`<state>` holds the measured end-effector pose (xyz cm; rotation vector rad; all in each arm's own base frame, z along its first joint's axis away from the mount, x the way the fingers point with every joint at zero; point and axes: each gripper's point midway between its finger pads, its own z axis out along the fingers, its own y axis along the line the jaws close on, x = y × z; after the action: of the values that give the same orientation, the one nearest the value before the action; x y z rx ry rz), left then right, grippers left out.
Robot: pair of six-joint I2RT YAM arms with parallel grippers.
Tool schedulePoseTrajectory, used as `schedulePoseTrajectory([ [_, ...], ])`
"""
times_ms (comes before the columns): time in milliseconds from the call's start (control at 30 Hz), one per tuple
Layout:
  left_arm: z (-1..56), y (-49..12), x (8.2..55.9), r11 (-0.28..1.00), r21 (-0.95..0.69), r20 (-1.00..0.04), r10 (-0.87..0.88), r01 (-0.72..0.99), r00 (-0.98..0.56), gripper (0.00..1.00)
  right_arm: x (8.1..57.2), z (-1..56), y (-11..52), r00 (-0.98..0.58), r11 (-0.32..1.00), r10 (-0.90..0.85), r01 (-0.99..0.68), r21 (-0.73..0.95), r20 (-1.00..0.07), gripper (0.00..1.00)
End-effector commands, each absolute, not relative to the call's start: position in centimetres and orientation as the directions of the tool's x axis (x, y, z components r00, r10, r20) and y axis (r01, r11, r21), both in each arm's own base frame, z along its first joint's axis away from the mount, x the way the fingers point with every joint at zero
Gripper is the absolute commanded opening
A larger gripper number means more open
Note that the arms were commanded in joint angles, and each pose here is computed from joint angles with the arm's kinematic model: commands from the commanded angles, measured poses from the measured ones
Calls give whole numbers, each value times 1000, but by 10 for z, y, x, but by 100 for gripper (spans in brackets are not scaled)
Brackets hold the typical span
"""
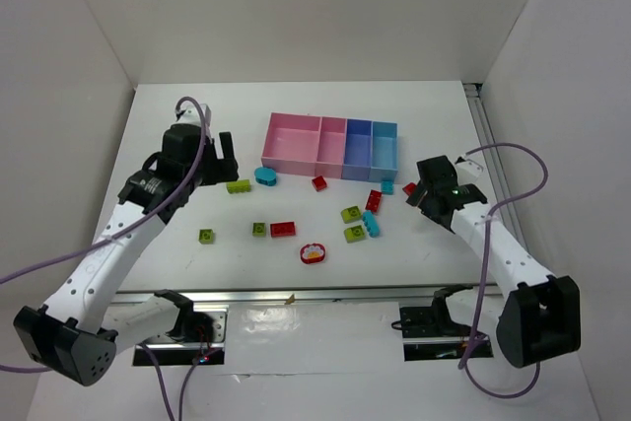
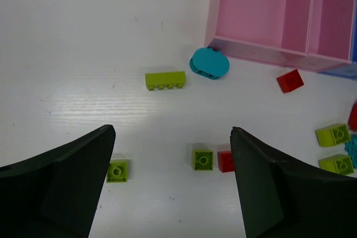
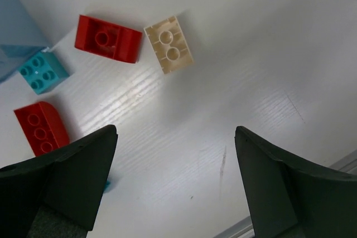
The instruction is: Sort the legos into containers by color
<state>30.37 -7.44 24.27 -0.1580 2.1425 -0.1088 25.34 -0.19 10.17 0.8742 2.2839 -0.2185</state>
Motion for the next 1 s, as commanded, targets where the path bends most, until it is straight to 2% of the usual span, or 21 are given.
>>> schedulePoseTrajectory([
  [0,251,-96,307,984,-178,-807,-136,17,-574,94,262,87,5,-600,797,512,599,80,-615,93],
  [100,244,-102,312,988,-149,-786,-93,41,-612,94,267,67,5,-649,808,508,587,52,-566,90],
  [133,240,-102,314,989,-138,-780,-80,45,-620,94,271,66,6,-649,808,508,587,52,-566,87],
  [167,241,-103,316,989,-138,-780,-80,45,-620,94,273,60,3,-658,808,504,589,35,-559,78],
  [267,240,-108,323,990,-127,-775,-62,58,-629,93,281,54,-9,-658,793,514,609,12,-550,70],
  [500,229,-114,338,993,-104,-751,-38,62,-659,93,289,42,-31,-680,784,526,620,-19,-511,70],
  [667,222,-116,343,994,-97,-736,-31,59,-676,94,302,33,-32,-714,827,478,562,-11,-511,70],
  [967,216,-129,346,990,-113,-723,-24,85,-690,94,324,23,-40,-728,840,449,541,-33,-518,75],
])
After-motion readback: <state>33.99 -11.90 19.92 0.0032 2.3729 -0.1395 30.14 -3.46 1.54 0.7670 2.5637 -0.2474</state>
